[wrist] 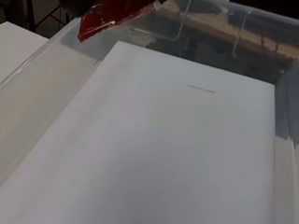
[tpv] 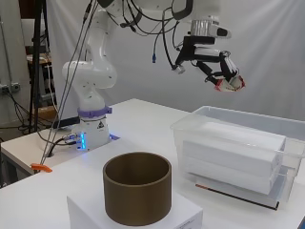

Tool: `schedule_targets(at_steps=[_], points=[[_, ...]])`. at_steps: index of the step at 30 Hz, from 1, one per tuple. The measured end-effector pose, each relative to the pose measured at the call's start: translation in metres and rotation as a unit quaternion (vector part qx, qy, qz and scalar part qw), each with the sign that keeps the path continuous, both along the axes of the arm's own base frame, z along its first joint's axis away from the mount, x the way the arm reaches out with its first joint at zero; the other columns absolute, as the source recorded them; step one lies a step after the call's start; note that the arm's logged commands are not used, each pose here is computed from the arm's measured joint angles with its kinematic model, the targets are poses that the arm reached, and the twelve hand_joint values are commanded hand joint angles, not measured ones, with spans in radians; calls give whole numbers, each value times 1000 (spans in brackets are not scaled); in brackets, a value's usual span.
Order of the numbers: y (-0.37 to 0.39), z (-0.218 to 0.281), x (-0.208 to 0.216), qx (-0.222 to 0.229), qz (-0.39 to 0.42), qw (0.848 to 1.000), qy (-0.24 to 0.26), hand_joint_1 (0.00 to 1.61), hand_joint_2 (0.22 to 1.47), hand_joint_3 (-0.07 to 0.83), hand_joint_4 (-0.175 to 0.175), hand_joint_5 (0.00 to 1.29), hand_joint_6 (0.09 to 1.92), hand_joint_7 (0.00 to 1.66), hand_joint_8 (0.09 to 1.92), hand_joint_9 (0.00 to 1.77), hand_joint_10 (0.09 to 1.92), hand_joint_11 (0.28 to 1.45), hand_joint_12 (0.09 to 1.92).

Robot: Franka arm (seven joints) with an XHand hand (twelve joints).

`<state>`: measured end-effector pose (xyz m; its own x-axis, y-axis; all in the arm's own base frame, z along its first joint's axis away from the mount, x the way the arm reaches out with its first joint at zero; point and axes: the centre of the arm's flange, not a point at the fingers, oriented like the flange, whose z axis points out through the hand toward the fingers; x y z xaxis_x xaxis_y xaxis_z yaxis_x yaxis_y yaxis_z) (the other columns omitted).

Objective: Teleoperate dual arm-hand system to remove items from a box

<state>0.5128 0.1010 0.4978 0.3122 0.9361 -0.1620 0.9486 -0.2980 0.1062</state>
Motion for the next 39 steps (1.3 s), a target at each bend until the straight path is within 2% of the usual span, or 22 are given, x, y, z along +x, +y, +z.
schedule_targets(at_steps=[1, 2, 3, 5, 6, 7, 8, 9, 11, 14, 19, 23, 27, 32, 34, 38, 39], points=[[-9, 13, -3, 2, -5, 1000, -14, 1118, 1206, 0, -52, 798, 1245, 844, 1527, 1104, 1770, 853, 1823], [-22, 24, -8, 1, -14, 1000, -27, 1162, 1208, -1, -113, 792, 1250, 831, 1427, 1091, 1718, 828, 1798], [-42, 36, -14, 1, -32, 999, -39, 1192, 1205, -2, -145, 792, 1170, 854, 1402, 1090, 1656, 811, 1777], [-74, 46, -26, 0, -67, 997, -48, 1220, 1192, -1, -169, 803, 1053, 902, 1370, 1113, 1532, 791, 1733], [-88, 47, -32, -3, -84, 995, -48, 1128, 1189, 0, -46, 816, 1095, 920, 1364, 1131, 1555, 805, 1739], [-99, 45, -36, -9, -97, 994, -46, 1051, 1189, 0, 53, 824, 1141, 934, 1367, 1143, 1596, 820, 1750], [-110, 43, -38, -20, -105, 993, -44, 1004, 1189, 0, 114, 828, 1170, 943, 1384, 1153, 1634, 833, 1763], [-118, 40, -40, -29, -107, 993, -40, 979, 1189, 0, 146, 831, 1187, 949, 1397, 1159, 1658, 841, 1772], [-135, 33, -45, -27, -115, 992, -34, 961, 1188, 0, 169, 835, 1195, 957, 1389, 1163, 1656, 842, 1772], [-182, 29, -59, -19, -155, 987, -31, 960, 1184, 0, 175, 843, 1188, 981, 1336, 1172, 1606, 833, 1752], [-241, 25, -79, -33, -194, 980, -21, 964, 1179, 0, 175, 852, 1178, 988, 1326, 1171, 1594, 803, 1708], [-275, 25, -81, -38, -206, 978, -15, 963, 1181, 0, 175, 850, 1187, 960, 1458, 1156, 1702, 802, 1717], [-328, 23, -77, -39, -249, 968, -7, 962, 1183, 1, 175, 844, 1196, 955, 1624, 1186, 1812, 847, 1768], [-380, 3, -80, -29, -281, 959, 15, 956, 1188, 1, 175, 833, 1209, 982, 1698, 1232, 1881, 888, 1807], [-395, -18, -79, -19, -286, 958, 27, 951, 1192, 1, 175, 826, 1218, 1010, 1675, 1258, 1877, 897, 1810], [-421, -41, -68, -18, -297, 954, 38, 952, 1190, 0, 175, 831, 1207, 1092, 1490, 1297, 1753, 896, 1777], [-429, -42, -59, -23, -299, 953, 33, 1052, 1183, -1, 53, 835, 1132, 1044, 1419, 1210, 1586, 784, 1629]])
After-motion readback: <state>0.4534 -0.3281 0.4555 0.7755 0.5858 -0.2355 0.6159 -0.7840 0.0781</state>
